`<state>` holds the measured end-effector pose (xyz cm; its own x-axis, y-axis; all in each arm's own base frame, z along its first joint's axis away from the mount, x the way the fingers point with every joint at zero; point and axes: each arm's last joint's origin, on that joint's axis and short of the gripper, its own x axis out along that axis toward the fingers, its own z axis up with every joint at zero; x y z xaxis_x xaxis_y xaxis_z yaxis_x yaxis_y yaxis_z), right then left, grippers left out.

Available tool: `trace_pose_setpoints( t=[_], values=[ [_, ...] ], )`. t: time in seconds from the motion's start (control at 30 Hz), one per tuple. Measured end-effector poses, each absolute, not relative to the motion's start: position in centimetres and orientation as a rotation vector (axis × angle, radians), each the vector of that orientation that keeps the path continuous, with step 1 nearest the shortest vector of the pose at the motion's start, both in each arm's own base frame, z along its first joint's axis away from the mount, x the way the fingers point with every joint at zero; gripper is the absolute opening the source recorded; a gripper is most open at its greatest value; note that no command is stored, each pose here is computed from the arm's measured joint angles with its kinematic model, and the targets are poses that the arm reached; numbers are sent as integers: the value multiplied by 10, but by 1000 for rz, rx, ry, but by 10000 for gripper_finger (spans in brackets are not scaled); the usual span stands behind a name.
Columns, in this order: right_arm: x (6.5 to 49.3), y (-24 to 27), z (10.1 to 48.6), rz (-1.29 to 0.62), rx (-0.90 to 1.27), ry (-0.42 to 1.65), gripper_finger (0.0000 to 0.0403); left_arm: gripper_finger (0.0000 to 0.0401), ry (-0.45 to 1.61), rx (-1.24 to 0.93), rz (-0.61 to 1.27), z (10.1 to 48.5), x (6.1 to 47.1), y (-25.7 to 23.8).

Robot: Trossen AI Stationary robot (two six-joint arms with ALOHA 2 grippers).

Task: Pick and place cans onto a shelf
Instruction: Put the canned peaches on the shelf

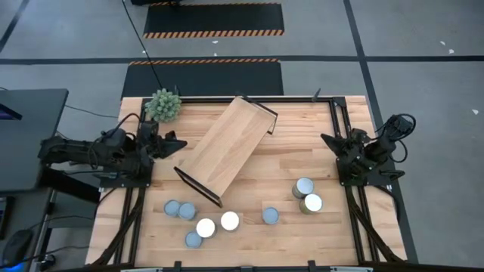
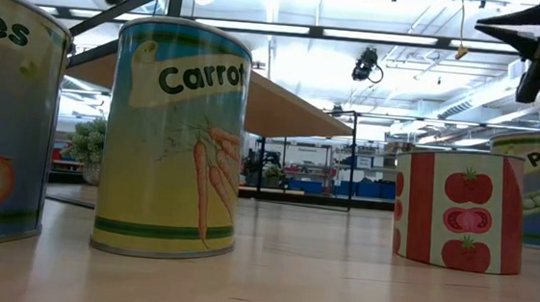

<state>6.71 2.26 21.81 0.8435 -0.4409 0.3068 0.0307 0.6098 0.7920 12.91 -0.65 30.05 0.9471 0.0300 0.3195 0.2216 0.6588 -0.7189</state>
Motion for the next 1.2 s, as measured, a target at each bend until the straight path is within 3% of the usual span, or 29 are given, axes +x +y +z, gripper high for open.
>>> trace_pose_setpoints(
  t=[0.27,0.4,0.7,1.0,1.2],
  values=[
    [63,20,237,-279,836,-524,27,120,-223,-797,-168,328,151,-20],
    [63,19,247,-300,780,-498,29,139,-105,-823,-241,336,159,-34],
    [65,21,268,-315,700,-429,57,123,206,-1017,-406,343,168,-78],
    [71,26,282,-314,624,-367,68,117,500,-1258,-446,321,175,-122],
    [77,31,289,-312,609,-341,69,112,592,-1317,-469,316,181,-148]
  ],
)
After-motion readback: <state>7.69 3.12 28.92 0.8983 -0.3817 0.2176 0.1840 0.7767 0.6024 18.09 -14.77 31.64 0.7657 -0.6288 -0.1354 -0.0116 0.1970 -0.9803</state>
